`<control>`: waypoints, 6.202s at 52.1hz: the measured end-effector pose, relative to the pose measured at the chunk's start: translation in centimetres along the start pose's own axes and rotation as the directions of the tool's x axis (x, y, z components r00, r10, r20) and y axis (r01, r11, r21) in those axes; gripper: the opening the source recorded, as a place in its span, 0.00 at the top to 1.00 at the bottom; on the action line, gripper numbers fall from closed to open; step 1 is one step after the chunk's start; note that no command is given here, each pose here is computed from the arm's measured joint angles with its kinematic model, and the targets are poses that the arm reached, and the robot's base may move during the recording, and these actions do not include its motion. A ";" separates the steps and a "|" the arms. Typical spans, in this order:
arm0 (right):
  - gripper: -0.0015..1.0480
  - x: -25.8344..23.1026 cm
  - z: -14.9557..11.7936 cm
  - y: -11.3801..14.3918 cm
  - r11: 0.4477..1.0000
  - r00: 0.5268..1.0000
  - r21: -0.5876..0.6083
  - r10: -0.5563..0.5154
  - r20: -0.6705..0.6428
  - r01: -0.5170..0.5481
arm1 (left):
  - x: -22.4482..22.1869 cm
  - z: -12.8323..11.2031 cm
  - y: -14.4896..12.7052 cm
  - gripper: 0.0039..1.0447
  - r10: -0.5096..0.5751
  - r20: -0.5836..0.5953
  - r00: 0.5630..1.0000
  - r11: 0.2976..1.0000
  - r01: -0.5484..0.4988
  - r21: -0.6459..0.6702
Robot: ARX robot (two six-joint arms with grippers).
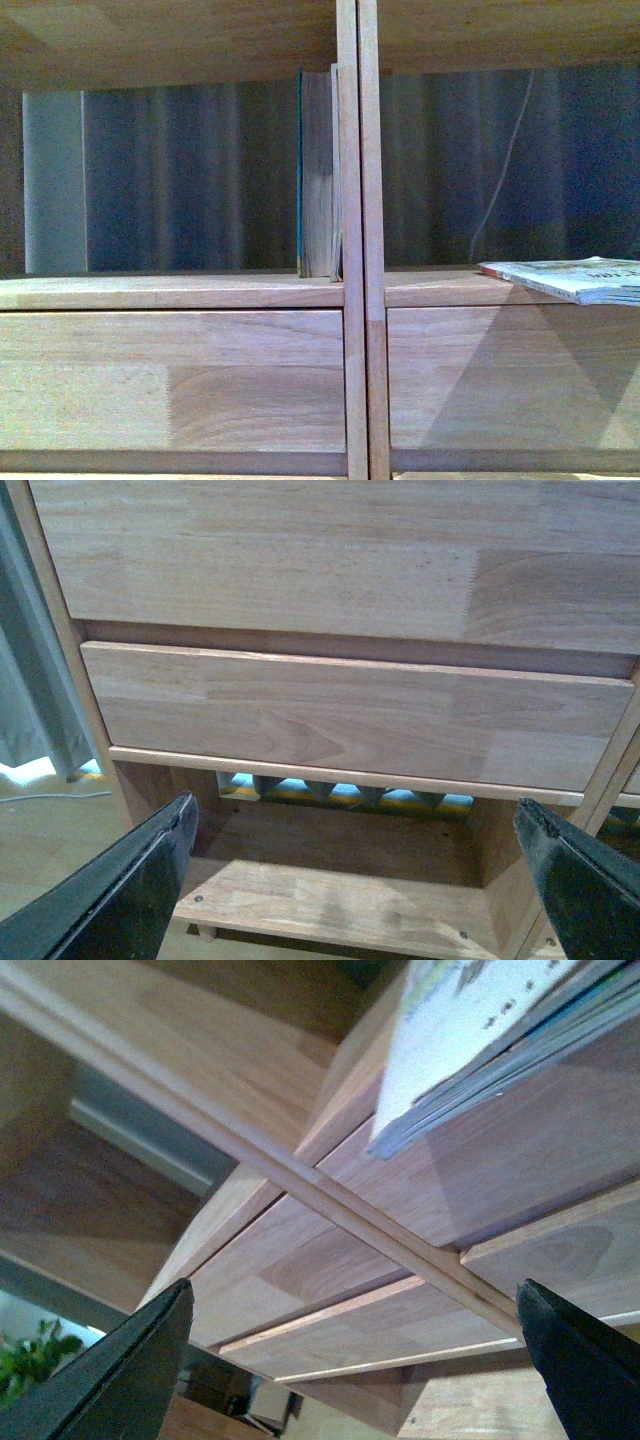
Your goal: Organize books on shelf
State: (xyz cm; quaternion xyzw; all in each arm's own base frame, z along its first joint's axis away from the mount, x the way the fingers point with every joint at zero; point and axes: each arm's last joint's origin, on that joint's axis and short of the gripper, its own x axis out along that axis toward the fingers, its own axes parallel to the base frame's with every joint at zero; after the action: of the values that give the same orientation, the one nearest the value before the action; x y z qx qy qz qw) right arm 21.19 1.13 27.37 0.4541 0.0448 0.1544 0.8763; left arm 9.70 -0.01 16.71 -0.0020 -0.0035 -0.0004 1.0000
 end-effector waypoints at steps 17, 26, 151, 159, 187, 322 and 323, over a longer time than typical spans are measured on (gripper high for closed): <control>0.07 6.2 2.7 0.7 0.986 0.997 0.167 -0.016 0.073 0.004 | 0.0 0.0 0.0 0.07 0.000 0.000 1.000 1.000 0.000 0.000; 0.10 8.3 3.6 0.1 0.980 0.993 0.196 -0.058 0.099 0.038 | 0.0 0.0 0.0 0.07 0.000 0.000 1.000 1.000 0.000 0.000; 0.93 5.3 -4.5 14.5 0.756 0.778 -0.191 0.590 -0.216 -0.627 | 22.9 19.0 -7.8 0.07 -0.794 0.507 0.335 0.036 0.859 -0.511; 0.93 5.0 -5.4 15.2 0.756 0.764 -0.141 0.603 -0.230 -0.640 | 22.7 19.0 -8.3 0.11 -0.792 0.520 0.320 0.025 0.868 -0.496; 0.92 5.6 -6.3 14.8 0.785 0.776 -0.082 0.581 -0.244 -0.614 | 22.7 19.1 -8.2 0.69 -0.783 0.529 0.326 0.010 0.857 -0.514; 0.07 -11.1 -0.2 3.4 0.365 0.978 -0.930 0.180 0.105 0.033 | 36.0 17.6 -14.1 0.30 -0.282 0.364 0.888 0.956 0.231 0.180; 0.07 -11.1 -0.2 3.4 0.365 0.978 -0.931 0.180 0.105 0.033 | 35.5 17.8 -13.9 0.26 -0.274 0.367 0.889 0.960 0.228 0.163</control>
State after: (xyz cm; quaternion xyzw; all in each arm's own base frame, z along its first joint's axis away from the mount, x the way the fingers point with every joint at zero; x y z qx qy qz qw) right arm 9.80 -0.35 29.29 -0.1030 -0.1535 0.1483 0.9715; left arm 45.07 -13.87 34.80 0.0560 -0.2006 -0.1291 0.9695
